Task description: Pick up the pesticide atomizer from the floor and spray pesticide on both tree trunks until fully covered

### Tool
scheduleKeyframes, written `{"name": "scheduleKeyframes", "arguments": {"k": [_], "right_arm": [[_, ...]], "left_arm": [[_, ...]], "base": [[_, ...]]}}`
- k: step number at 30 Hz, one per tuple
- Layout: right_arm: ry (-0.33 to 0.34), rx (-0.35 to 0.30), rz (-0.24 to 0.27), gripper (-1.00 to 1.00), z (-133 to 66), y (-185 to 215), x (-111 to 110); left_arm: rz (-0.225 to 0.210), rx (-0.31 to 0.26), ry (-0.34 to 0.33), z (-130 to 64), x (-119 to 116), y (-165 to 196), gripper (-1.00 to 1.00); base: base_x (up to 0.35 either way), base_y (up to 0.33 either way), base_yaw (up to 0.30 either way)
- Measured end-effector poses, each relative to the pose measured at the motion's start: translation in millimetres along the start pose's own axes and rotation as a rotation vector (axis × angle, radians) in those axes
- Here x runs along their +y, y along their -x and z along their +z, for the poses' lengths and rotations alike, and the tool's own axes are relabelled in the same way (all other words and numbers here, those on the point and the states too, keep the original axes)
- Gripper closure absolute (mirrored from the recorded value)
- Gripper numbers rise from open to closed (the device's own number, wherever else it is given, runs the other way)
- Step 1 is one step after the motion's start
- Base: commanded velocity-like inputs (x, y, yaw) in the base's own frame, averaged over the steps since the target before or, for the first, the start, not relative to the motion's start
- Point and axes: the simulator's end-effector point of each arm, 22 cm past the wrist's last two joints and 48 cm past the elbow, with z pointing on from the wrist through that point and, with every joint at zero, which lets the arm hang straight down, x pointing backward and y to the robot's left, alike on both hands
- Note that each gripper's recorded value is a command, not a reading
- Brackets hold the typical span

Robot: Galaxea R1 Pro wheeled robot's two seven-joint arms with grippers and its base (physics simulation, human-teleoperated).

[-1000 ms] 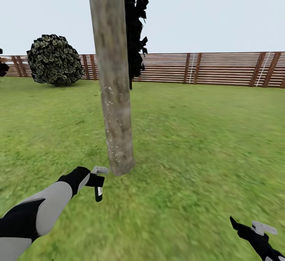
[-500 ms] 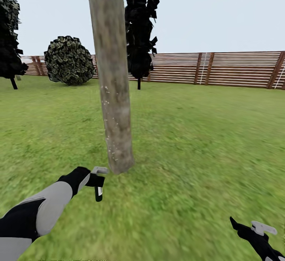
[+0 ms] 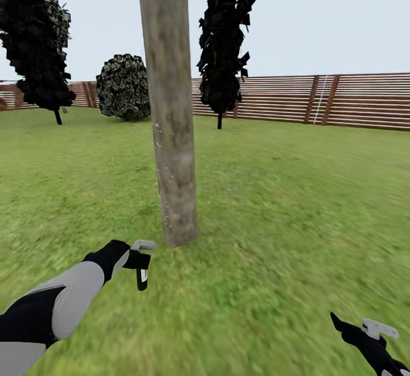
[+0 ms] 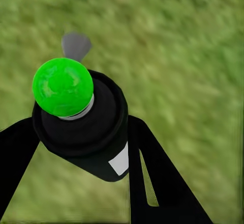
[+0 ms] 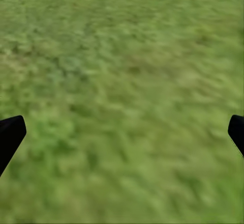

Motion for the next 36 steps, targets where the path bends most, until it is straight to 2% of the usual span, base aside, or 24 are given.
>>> {"name": "scheduleKeyframes", "arguments": {"k": [6, 14, 22, 28, 36], "right_arm": [[0.001, 0.0, -0.001, -1.0, 0.0, -0.1, 0.3], [0.0, 0.0, 0.0, -1.0, -0.1, 0.0, 0.1], [0.001, 0.0, 0.0, -1.0, 0.0, 0.1, 0.3], [0.0, 0.0, 0.0, -1.0, 0.0, -0.1, -0.2], [0.0, 0.0, 0.0, -1.0, 0.0, -0.1, 0.2]], "left_arm": [[0.0, 0.0, 0.0, -0.1, 0.0, 0.1, 1.0], [0.0, 0.0, 0.0, -0.2, -0.1, 0.2, 1.0], [0.0, 0.0, 0.0, -0.2, 0.0, 0.1, 1.0], [0.0, 0.0, 0.0, -0.1, 0.0, 0.0, 1.0], [0.0, 0.0, 0.0, 0.0, -0.1, 0.1, 1.0]], "base": [[0.059, -0.329, 0.263], [0.131, -0.326, 0.062], [0.131, -0.319, 0.235], [0.015, -0.094, 0.244], [0.0, -0.286, 0.043]]}}
